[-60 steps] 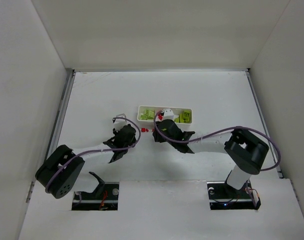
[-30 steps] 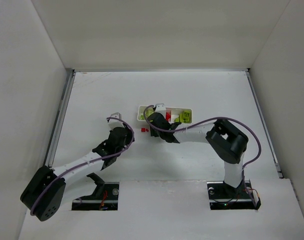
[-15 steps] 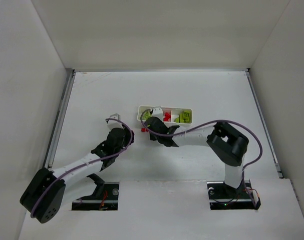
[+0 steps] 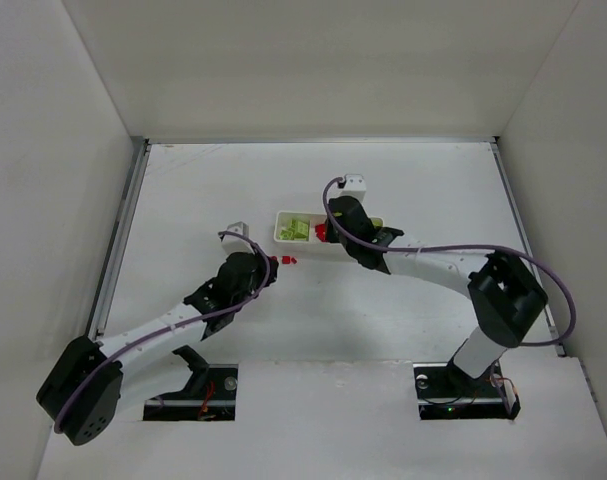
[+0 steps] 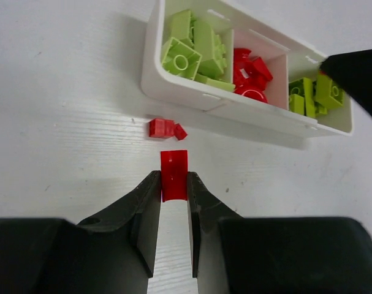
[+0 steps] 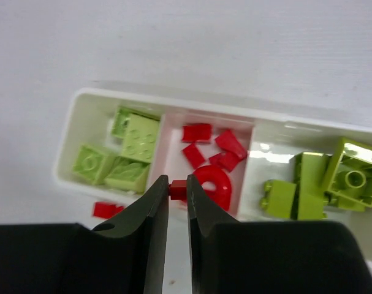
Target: Sort the legos into containers by color
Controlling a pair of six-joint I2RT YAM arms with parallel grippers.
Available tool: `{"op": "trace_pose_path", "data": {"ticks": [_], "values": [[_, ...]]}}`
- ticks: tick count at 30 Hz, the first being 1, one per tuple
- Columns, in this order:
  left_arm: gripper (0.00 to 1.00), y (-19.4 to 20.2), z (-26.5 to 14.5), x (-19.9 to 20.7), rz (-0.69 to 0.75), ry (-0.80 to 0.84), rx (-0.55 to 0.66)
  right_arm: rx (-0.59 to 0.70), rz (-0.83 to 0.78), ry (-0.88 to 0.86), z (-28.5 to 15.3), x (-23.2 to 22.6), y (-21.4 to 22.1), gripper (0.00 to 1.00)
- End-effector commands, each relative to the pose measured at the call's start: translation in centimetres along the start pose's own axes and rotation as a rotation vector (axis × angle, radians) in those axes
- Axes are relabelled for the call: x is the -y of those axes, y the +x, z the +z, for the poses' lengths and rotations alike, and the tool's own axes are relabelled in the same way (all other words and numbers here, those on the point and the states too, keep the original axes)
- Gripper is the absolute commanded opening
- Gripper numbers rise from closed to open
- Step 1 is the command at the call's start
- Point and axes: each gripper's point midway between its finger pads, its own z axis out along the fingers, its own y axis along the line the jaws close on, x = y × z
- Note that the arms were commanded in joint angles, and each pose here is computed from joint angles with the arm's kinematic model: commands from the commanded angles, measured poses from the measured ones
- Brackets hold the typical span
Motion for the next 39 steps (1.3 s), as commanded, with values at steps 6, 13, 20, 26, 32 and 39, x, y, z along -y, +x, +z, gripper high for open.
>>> {"op": "trace_pose_path", "data": {"ticks": [6, 13, 20, 26, 32, 39], "values": [[0.17, -3.4, 0.7, 4.9, -0.013, 0.065, 0.071, 0.025, 0.015, -0.041, 2.2, -0.1, -1.8, 0.36], [0.17, -4.0, 2.6, 7.8, 0.014, 0.089, 0.079, 0.076, 0.050, -0.048, 0.3, 0.9, -3.5, 0.44], [0.17, -4.0, 6.4, 11.1, 0.068, 0.099, 0.070, 0.154, 0.130, 0.020, -3.8, 5.8, -3.5, 0.41], [0.18, -3.3, 10.0, 13.0, 0.099, 0.087, 0.050, 0.240, 0.201, -0.012, -5.9, 8.1, -3.3, 0.41], [0.23, -3.0, 12.5, 14.2, 0.141, 0.062, 0.043, 0.225, 0.217, -0.040, -5.9, 8.1, -2.8, 0.40], [0.42, -4.3, 10.9, 13.9, 0.204, 0.035, 0.100, 0.220, 0.212, -0.044, -5.8, 7.9, -2.6, 0.40]]}}
